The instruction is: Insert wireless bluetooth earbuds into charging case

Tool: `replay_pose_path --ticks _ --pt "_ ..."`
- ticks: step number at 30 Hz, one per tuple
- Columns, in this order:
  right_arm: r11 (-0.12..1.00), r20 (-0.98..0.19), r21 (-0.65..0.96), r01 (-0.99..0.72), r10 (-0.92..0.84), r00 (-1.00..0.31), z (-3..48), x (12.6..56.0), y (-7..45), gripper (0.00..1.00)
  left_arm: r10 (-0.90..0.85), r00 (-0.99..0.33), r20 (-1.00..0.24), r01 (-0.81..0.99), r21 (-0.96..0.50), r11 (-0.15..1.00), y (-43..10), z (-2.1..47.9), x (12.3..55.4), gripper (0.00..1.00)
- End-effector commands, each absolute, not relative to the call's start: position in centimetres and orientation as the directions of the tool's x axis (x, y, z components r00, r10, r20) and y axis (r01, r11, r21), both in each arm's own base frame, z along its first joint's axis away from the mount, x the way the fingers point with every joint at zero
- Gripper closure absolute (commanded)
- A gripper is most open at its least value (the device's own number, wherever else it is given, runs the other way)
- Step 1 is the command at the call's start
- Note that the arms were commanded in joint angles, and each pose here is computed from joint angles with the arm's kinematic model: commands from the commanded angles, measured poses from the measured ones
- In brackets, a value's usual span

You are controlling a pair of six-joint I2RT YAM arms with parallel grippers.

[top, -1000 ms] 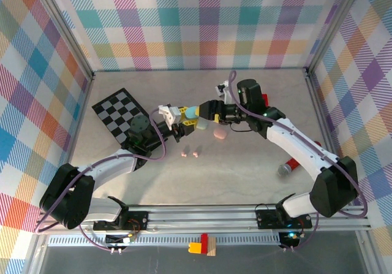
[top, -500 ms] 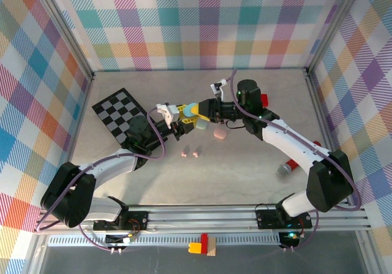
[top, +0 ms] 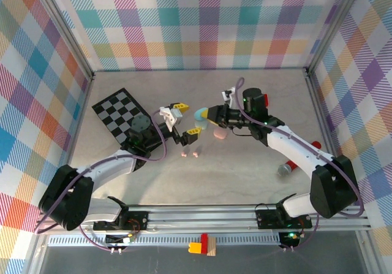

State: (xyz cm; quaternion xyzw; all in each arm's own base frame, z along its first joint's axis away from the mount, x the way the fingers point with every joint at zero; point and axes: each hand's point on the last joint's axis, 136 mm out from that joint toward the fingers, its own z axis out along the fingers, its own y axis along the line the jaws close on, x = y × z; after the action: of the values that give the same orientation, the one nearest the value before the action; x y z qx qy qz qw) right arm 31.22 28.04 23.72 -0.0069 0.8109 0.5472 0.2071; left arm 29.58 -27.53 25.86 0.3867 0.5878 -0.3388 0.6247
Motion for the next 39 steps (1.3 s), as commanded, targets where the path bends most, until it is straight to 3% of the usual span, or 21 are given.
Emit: replay_pose_path --ticks 1,6,14,16,20,23,26,34,39 --pt "0.525 -0.309 0.845 -0.096 0.333 -0.891 19.0 32.4 23.9 0.88 0.130 0.060 -0.990 0.881 0.114 0.459 -27.3 23.9 28.8 0.02" --pt "0.599 -0.196 0.790 0.135 0.456 -0.868 11.4 31.4 19.0 0.90 0.177 0.012 -0.984 0.905 0.086 0.416 -28.1 21.8 28.1 0.00" --pt "0.685 -0.149 0.673 0.280 0.496 -0.855 4.7 28.2 15.2 0.89 0.200 0.010 -0.980 0.902 0.095 0.422 -28.4 21.0 28.6 0.00" --pt "0.709 -0.162 0.639 0.299 0.504 -0.849 3.9 27.8 14.4 0.82 0.199 0.012 -0.980 0.899 0.098 0.426 -28.5 20.9 28.8 0.00" --pt "0.766 -0.224 0.573 0.290 0.487 -0.844 4.1 27.5 12.9 0.58 0.186 0.000 -0.983 0.895 0.083 0.439 -28.7 21.3 29.3 0.00" --pt "0.830 -0.304 0.493 0.259 0.443 -0.843 5.5 27.4 11.6 0.41 0.163 -0.022 -0.986 0.875 0.059 0.480 -28.4 21.3 30.1 0.00" --pt "0.887 -0.392 0.405 0.223 0.389 -0.834 7.6 27.5 10.3 0.30 0.117 -0.075 -0.990 0.839 0.001 0.544 -27.7 21.3 31.3 0.00" --pt "0.961 -0.540 0.238 -0.142 0.009 -0.841 12.1 29.5 14.8 0.19 -0.069 -0.215 -0.974 0.633 -0.192 0.750 -23.0 21.5 35.2 0.00" --pt "0.900 -0.526 0.165 -0.403 -0.265 -0.808 11.2 30.9 20.2 0.13 -0.208 -0.322 -0.924 0.431 -0.338 0.836 -19.0 21.3 36.0 0.00"
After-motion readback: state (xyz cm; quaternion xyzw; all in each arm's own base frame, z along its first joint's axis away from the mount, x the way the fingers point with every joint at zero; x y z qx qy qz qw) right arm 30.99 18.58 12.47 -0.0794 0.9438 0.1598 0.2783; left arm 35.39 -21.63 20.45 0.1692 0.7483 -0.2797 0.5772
